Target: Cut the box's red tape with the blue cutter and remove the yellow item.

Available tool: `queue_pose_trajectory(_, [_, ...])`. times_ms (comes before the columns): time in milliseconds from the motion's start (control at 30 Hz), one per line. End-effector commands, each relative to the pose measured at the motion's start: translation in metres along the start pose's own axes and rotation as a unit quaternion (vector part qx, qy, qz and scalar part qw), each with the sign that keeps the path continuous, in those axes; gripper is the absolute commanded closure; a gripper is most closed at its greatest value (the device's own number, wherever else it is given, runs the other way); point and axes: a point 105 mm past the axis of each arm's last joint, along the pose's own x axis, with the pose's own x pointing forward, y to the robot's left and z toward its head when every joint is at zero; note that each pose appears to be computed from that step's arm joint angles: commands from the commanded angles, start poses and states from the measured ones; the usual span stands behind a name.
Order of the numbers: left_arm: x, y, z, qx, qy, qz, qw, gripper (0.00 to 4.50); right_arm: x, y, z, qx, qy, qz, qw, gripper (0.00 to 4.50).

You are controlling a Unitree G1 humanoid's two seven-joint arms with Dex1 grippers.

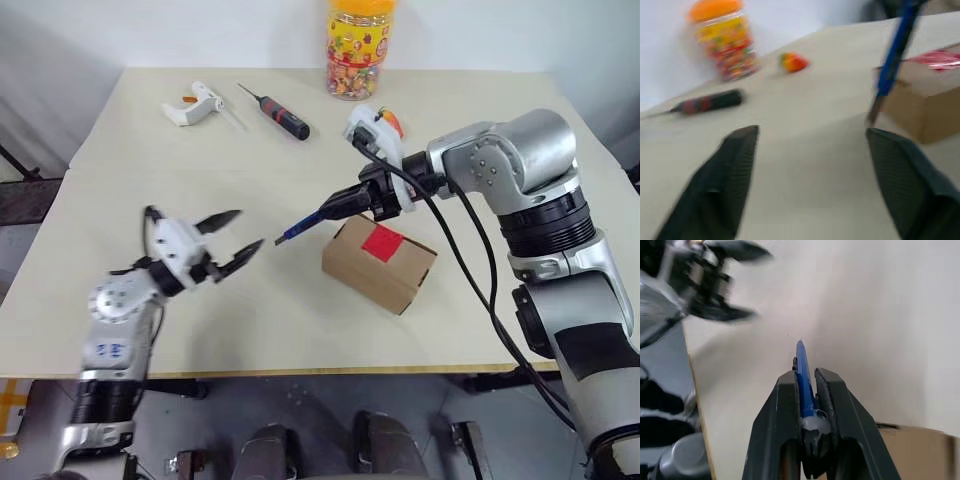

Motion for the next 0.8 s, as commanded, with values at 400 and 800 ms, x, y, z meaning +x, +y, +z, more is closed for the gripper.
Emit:
queue_pose_trajectory(400, [-0.007,-0.086,0.028,-0.138,0.03,-0.143,0.98,0.0,-0.058,-0.021,0.02,0.002,-0.09,-0.08,0.993,4.33])
queue_pose_trajectory(800, [0.085,-0.132,0.054,-0.132,0.006,-0.217,0.967,1.45,-0.129,-0.019,0.002,-0.001,-0.142,-0.189,0.972,4.33])
